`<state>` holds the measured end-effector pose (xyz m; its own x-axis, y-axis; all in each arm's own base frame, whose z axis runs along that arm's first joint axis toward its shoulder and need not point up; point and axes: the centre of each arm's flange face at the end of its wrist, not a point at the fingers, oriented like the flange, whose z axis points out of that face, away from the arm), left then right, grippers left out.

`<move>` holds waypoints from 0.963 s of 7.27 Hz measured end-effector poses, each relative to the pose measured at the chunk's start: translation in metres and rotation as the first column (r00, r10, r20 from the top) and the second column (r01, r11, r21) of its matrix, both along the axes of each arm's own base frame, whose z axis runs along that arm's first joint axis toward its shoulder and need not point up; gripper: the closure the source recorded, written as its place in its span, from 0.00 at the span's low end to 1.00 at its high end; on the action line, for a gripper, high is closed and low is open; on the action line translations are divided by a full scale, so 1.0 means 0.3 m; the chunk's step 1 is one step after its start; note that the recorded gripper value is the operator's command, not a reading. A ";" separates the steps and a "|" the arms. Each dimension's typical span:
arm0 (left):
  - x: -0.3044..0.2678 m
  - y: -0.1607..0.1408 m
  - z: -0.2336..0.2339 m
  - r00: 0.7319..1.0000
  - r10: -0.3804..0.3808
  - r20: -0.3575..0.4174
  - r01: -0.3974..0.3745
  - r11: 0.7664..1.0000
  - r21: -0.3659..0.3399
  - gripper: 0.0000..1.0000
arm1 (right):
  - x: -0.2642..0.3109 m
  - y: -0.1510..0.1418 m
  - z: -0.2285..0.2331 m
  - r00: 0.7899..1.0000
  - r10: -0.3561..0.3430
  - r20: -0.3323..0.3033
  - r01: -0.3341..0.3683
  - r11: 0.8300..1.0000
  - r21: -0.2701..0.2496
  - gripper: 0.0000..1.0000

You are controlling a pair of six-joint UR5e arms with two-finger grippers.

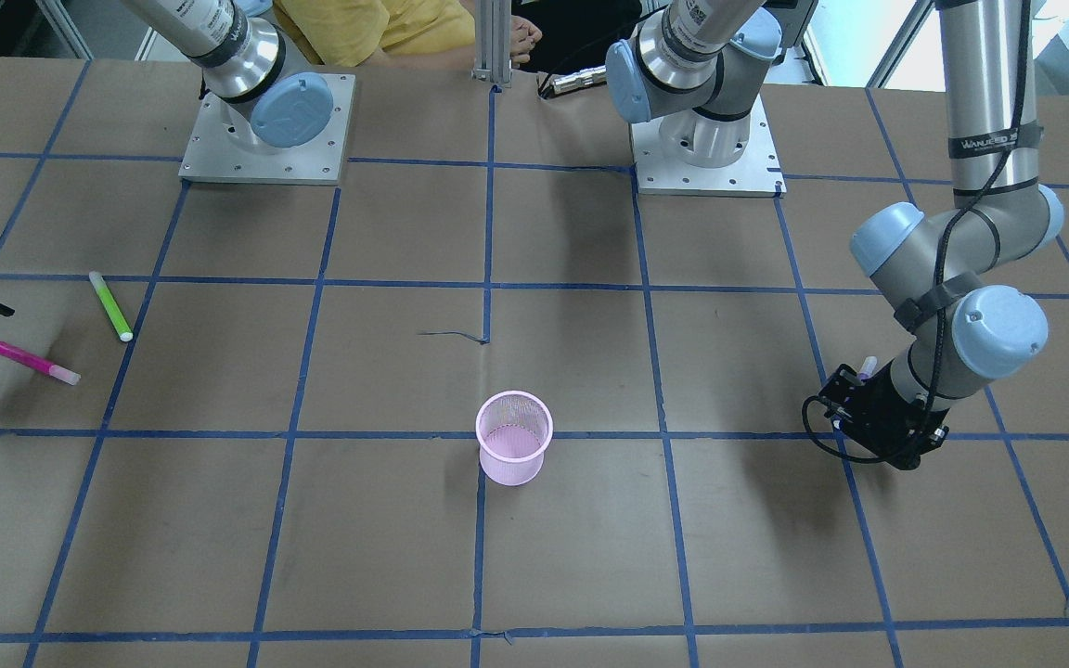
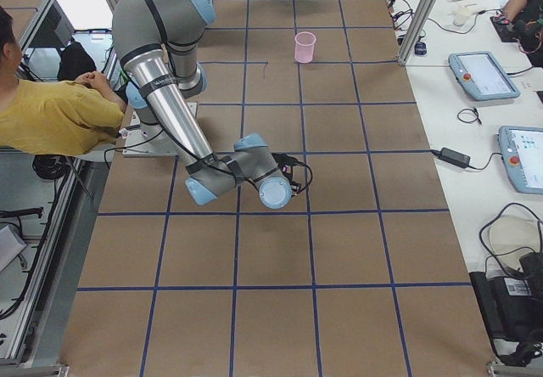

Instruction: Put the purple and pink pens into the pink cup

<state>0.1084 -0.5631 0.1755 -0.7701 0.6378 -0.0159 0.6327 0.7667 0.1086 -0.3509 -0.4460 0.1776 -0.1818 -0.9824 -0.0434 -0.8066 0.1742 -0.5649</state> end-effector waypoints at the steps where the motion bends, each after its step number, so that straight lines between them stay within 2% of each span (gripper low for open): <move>1: 0.000 0.001 -0.005 1.000 -0.004 0.001 0.004 1.000 -0.001 0.75 | -0.005 -0.003 -0.036 1.000 0.023 0.016 -0.023 0.999 -0.025 0.08; 2: 0.000 0.001 -0.007 1.000 -0.004 0.001 0.004 1.000 -0.001 0.86 | -0.013 -0.001 -0.072 0.998 0.044 0.033 -0.042 0.998 -0.052 0.19; 3: 0.000 0.000 -0.007 1.000 0.000 0.001 0.000 1.000 -0.002 0.93 | -0.019 0.004 -0.093 0.997 0.060 0.040 -0.057 0.996 -0.067 0.27; 6: 0.003 -0.017 0.035 1.000 0.005 0.011 -0.005 1.000 -0.027 0.96 | -0.023 0.011 -0.109 0.995 0.096 0.037 -0.093 0.992 -0.086 0.40; 7: 0.000 -0.026 0.072 1.000 0.007 0.017 -0.006 0.999 -0.039 0.96 | -0.023 0.012 -0.110 0.994 0.099 0.036 -0.096 0.992 -0.088 0.54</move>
